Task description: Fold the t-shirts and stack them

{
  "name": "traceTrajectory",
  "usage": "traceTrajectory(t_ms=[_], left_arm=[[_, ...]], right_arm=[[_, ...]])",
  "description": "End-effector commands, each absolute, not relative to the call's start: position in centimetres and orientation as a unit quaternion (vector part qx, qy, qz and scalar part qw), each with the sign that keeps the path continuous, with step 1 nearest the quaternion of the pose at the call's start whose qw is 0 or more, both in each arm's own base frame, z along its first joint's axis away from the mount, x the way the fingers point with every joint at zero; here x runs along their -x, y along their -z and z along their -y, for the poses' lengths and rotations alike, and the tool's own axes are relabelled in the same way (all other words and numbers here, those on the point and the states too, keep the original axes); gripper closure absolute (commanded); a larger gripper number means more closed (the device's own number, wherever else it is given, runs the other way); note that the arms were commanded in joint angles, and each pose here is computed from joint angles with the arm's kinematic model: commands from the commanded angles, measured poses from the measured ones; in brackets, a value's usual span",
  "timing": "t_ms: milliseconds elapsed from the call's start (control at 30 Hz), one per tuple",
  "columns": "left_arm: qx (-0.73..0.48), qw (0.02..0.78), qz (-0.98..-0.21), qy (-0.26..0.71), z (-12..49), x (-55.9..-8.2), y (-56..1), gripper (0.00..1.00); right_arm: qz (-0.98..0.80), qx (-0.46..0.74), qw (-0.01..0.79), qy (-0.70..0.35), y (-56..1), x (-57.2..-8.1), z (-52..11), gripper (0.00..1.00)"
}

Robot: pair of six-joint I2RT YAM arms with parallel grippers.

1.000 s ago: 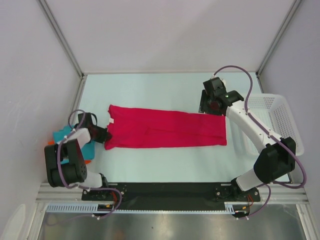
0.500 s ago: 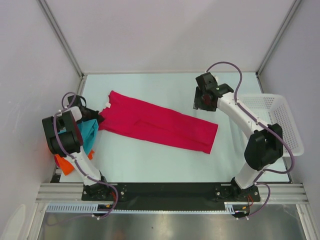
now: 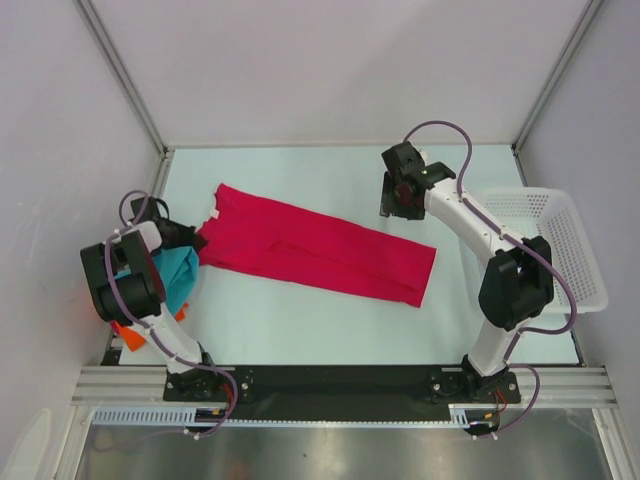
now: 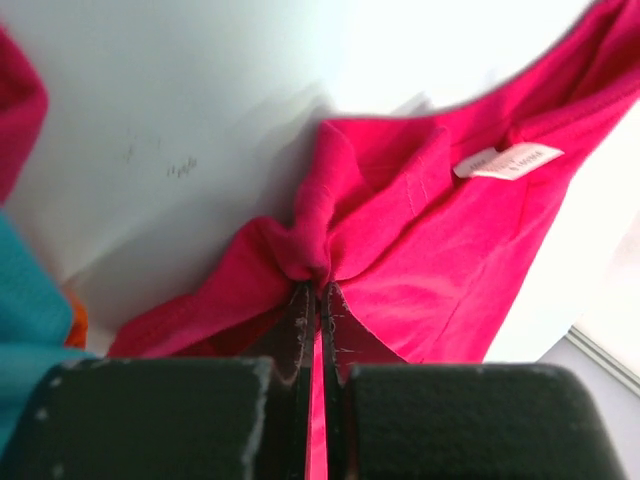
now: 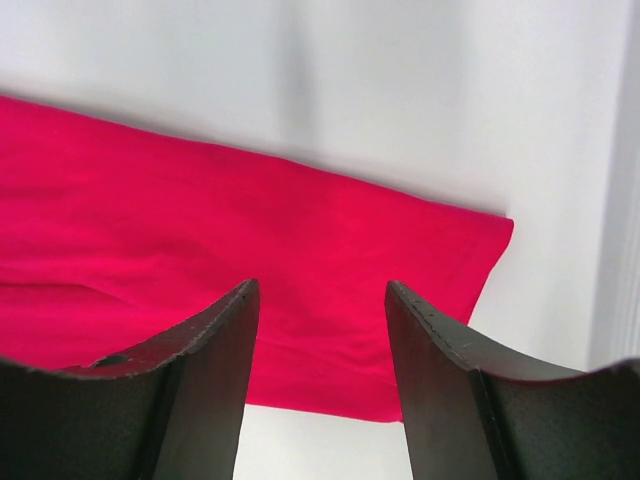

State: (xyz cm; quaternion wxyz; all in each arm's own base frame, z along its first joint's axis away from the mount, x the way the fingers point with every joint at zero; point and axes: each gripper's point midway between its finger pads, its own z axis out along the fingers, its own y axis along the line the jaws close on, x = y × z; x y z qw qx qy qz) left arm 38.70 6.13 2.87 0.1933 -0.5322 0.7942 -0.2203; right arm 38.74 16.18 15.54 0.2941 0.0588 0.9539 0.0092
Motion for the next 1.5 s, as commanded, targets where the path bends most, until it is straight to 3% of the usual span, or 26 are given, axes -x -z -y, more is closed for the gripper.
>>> traceTrajectory(t_ms=[0, 67, 100, 233, 267, 500, 833, 1467], left_arm=[[0.511, 0.225, -0.796, 0.234, -6.1, -38.2, -5.6, 0.90], [0.490, 0.234, -0.804, 0.243, -5.7, -38.1, -6.5, 0.71], [0.485, 0.236, -0.806, 0.245, -5.6, -38.1, -6.7, 0.53], [0.454, 0.247, -0.823, 0.239, -5.3, -37.4, -7.9, 0.26], [0.443, 0.250, -0.828, 0.235, -5.0, -37.3, -8.3, 0.24], [0.383, 0.252, -0.852, 0.251, -1.5, -35.5, -10.7, 0.22], [0.352, 0.184, -0.883, 0.251, 4.3, -30.1, -6.7, 0.21], [0.402, 0.210, -0.864, 0.219, 3.3, -24.8, -8.5, 0.21]], right_arm=[[-0.950, -0.058, 0.308, -0.015, -16.7, -38.8, -16.5, 0.41], [-0.948, -0.057, 0.313, -0.021, -17.0, -38.7, -16.5, 0.41], [-0.949, -0.056, 0.310, -0.023, -16.7, -38.3, -16.4, 0.41], [-0.950, -0.052, 0.308, -0.029, -16.2, -37.6, -16.2, 0.41], [-0.949, -0.050, 0.310, -0.033, -16.4, -37.4, -16.3, 0.41], [-0.946, -0.048, 0.317, -0.043, -16.6, -36.5, -15.8, 0.41], [-0.942, -0.054, 0.328, -0.051, -17.5, -35.3, -14.2, 0.41], [-0.939, -0.067, 0.330, -0.074, -16.9, -34.4, -12.1, 0.40]])
